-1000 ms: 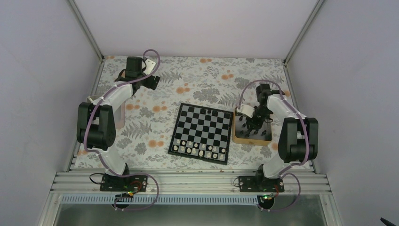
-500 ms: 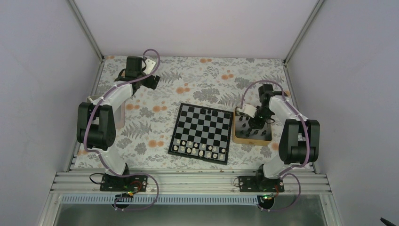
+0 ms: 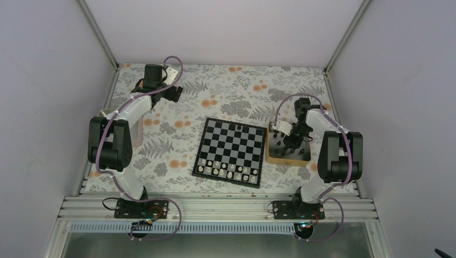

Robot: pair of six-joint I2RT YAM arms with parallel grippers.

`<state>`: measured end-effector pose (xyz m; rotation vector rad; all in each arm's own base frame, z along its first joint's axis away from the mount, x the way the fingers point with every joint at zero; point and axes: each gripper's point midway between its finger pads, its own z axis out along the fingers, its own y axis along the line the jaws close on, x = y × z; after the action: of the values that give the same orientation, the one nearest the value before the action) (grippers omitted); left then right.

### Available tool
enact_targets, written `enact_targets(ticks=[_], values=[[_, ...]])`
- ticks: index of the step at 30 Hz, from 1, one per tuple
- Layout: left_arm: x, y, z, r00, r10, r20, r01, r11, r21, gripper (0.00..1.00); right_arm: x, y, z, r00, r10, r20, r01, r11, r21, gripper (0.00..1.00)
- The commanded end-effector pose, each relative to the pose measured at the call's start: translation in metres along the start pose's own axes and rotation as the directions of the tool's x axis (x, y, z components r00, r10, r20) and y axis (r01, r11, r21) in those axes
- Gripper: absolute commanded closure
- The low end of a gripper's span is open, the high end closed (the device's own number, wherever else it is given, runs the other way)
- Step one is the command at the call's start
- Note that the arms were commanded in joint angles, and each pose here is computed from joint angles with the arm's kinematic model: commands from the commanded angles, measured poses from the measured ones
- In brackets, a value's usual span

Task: Set up the chess pieces on the board
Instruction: Pick up the chess piece from the storage box.

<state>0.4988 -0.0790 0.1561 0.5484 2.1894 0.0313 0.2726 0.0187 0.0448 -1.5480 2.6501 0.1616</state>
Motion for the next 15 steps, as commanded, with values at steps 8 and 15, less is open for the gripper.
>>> enact_targets(ticks=[8, 15], values=[[-0.011, -0.002, 0.002, 1.000, 0.001, 0.020, -0.001, 1.000, 0.019, 0.00, 0.001, -0.002, 0.010, 1.000, 0.008, 0.003, -0.008, 1.000, -0.013, 0.82], [-0.009, -0.002, 0.002, 1.000, 0.000, 0.019, 0.000, 1.000, 0.020, 0.00, -0.006, 0.000, -0.004, 0.999, 0.000, 0.039, 0.001, 1.000, -0.024, 0.94]])
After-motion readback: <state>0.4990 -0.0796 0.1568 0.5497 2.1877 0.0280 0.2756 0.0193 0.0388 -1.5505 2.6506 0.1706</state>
